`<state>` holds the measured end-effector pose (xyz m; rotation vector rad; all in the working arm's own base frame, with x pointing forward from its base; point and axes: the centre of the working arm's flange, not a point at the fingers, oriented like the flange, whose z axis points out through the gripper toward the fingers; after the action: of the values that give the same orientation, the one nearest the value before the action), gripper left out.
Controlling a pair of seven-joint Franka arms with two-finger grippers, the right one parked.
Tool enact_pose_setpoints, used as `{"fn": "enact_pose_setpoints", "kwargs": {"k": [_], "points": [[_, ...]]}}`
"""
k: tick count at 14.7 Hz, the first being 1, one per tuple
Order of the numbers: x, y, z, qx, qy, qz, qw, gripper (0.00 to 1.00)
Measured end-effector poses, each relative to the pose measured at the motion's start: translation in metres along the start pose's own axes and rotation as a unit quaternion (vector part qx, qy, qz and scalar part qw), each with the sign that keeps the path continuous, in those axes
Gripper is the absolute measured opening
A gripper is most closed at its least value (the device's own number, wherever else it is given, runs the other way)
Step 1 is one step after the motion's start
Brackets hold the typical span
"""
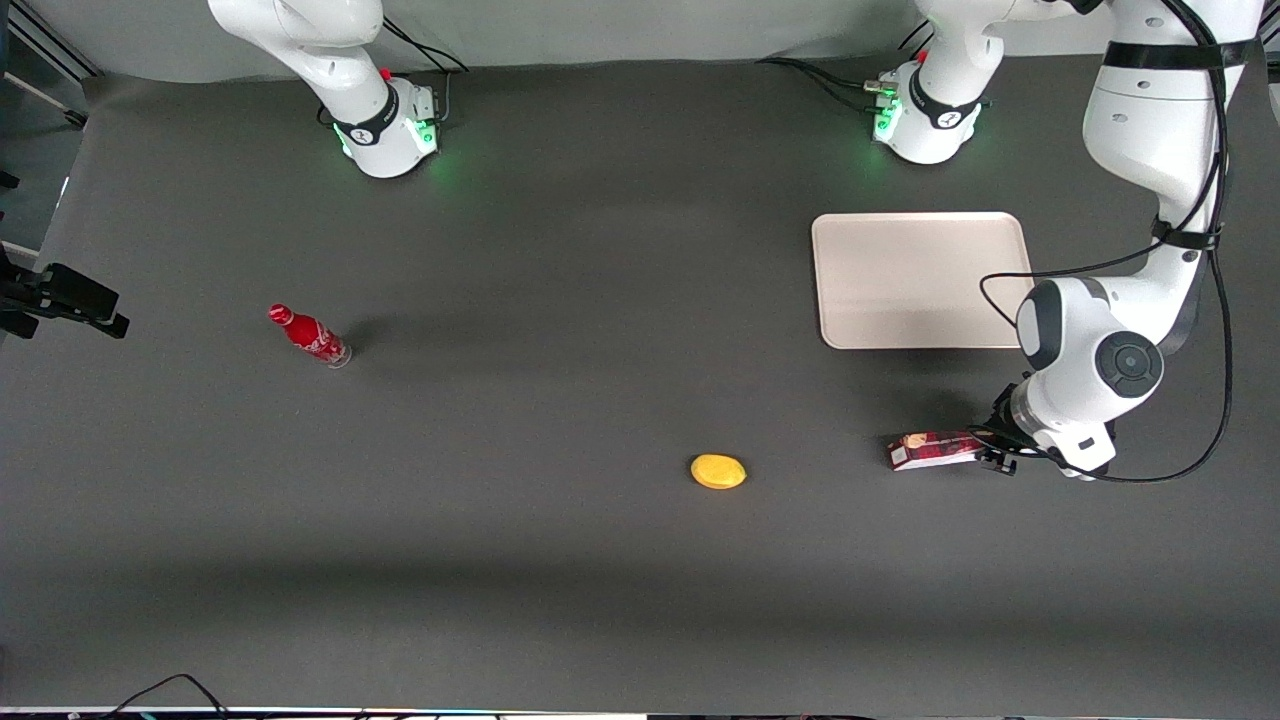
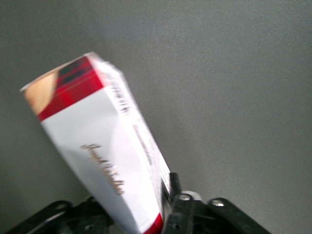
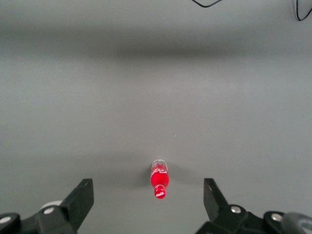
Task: Place red cookie box on tray
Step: 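Lift the cookie box with the left gripper, tilting it upright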
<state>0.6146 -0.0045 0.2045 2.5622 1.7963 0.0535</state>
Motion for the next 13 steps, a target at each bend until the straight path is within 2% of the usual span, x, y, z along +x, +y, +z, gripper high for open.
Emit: {"fn": "enact_pose_setpoints", "kwargs": {"k": [2, 3, 5, 6, 10, 13], "points": [[0.000, 0.002, -0.002, -0.003, 0.001, -0.003, 1.0000, 0.26], [0.001, 0.003, -0.004, -0.005, 0.002, -0.003, 1.0000, 0.20], [0.004, 0.010, -0.014, -0.007, 0.003, -0.004, 1.0000, 0.19], [0.007, 0.015, -0.023, -0.002, 0.001, -0.004, 1.0000, 0.19], [0.019, 0.037, -0.112, 0.043, -0.014, 0.046, 0.9979, 0.19], [0.028, 0.033, -0.199, 0.078, -0.036, 0.131, 0.9877, 0.19]]}}
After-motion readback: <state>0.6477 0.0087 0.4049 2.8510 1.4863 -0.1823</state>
